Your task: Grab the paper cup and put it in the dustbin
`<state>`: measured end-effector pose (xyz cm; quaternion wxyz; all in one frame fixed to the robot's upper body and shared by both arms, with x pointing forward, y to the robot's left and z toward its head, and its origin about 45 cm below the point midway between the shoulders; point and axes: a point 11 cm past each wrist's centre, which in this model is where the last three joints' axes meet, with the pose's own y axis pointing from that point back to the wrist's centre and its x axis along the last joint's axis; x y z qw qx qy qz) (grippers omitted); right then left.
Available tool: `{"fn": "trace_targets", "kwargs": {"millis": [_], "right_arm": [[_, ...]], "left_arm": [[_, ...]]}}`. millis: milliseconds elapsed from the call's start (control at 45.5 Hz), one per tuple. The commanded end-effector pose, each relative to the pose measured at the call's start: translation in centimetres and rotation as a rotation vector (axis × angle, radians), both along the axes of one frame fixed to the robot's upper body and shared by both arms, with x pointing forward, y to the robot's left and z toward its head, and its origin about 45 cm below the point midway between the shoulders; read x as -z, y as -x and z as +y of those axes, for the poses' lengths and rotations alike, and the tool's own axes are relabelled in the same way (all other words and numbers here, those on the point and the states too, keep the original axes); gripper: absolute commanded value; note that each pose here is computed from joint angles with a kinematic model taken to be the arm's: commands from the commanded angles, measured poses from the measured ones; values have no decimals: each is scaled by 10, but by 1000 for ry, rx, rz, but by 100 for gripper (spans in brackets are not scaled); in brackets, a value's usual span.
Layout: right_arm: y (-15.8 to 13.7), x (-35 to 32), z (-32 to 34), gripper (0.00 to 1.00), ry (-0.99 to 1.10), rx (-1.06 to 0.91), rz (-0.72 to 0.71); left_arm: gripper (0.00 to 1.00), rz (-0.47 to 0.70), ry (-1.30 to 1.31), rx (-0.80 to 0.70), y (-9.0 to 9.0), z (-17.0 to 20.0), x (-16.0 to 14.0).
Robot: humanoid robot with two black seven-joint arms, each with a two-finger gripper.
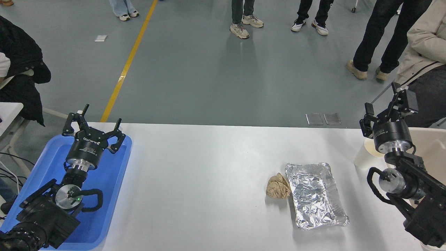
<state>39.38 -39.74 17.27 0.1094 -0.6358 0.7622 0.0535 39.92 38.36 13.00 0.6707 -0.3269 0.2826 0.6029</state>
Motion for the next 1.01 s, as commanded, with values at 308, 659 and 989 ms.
{"fn": "trace_targets", "kwargs": {"millis": [308, 659, 989], "right_arm": [[-1, -1, -1, 100, -2, 4, -3], [-1, 0, 0, 100, 3, 7, 0], [0, -3, -8, 100, 17, 18, -1]], "left_arm": [[100, -1, 1, 0, 0, 0, 0], [100, 0, 1, -1, 0, 0, 0], [100, 0, 1, -1, 0, 0, 0]]}}
